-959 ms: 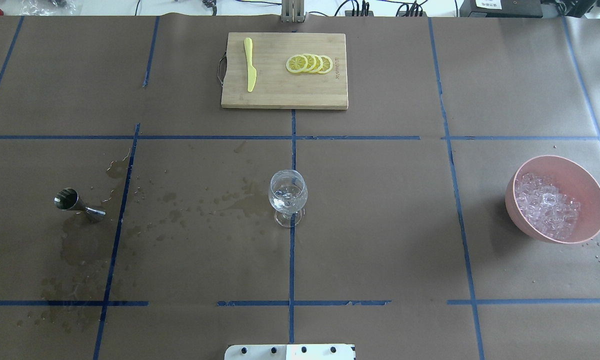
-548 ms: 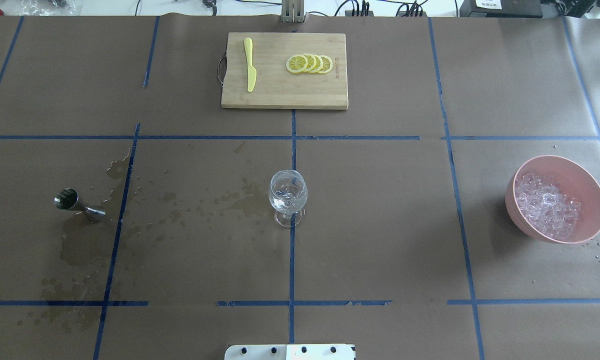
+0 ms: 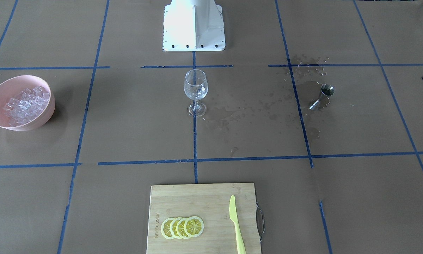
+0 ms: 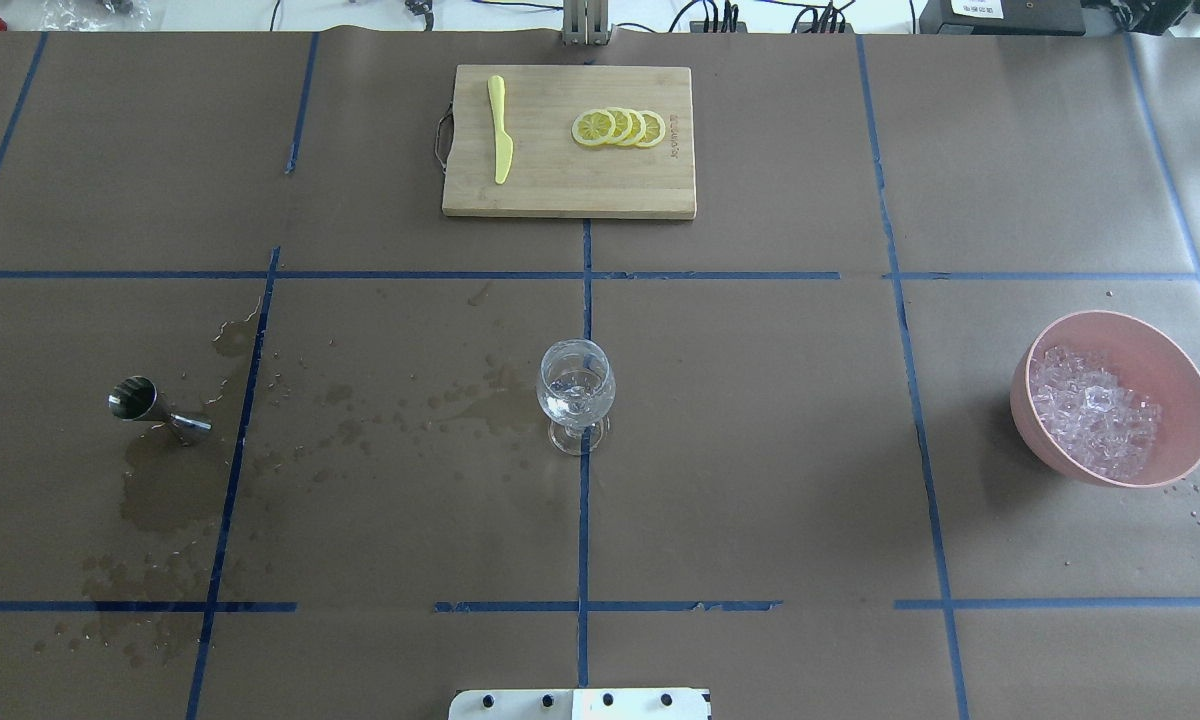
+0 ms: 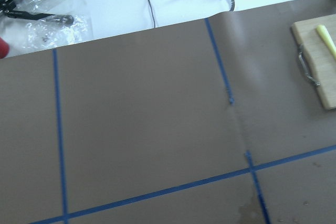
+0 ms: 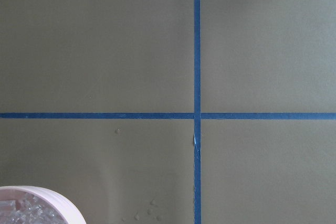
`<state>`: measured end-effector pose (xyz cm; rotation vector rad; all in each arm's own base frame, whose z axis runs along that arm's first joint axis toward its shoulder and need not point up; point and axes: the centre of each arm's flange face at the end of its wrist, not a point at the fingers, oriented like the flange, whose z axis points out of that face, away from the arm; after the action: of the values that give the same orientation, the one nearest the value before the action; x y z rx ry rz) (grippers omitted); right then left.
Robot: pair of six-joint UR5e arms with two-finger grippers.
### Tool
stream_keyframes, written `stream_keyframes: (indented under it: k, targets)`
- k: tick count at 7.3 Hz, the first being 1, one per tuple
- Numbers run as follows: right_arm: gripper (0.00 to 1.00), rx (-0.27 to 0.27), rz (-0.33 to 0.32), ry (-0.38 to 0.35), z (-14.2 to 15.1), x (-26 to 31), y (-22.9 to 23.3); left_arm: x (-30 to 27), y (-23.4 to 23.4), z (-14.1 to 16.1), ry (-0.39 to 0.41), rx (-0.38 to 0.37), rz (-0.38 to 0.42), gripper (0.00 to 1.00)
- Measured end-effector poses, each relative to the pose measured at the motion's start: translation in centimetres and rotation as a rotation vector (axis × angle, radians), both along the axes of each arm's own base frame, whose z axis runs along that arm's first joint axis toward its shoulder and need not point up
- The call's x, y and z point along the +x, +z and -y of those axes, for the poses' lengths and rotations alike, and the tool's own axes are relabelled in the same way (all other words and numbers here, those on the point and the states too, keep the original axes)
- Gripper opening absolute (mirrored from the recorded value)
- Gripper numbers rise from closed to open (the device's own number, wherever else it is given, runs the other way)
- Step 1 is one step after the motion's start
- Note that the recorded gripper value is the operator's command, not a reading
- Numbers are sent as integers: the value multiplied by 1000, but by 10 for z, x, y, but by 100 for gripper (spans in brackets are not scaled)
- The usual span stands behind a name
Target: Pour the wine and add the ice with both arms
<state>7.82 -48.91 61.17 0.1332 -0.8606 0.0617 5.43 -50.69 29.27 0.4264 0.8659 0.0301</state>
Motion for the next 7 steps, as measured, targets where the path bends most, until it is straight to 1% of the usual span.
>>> stream_keyframes:
  k: [1, 2, 3, 4, 5, 6, 7]
  targets:
    - [100, 1, -2, -13, 0, -7, 1, 54, -25, -26, -45, -34, -9, 100]
    - [100, 1, -3, -22, 0, -12, 2, 100, -37, -55, -89, -61, -14, 100]
    - [100, 1, -4, -27, 0, -14, 3, 126, -34, -87, -125, -70, -25, 100]
    - [100, 2, -4, -29, 0, -15, 3, 134, -15, -121, -157, -60, -55, 100]
    - [100, -2, -3, -27, 0, -16, 2, 130, 14, -154, -185, -41, -83, 100]
    - [100, -16, 1, -15, 1, -18, 1, 126, 43, -182, -219, -26, -92, 99]
    - [100, -33, 6, 2, 1, -19, -2, 132, 64, -204, -261, -33, -86, 99]
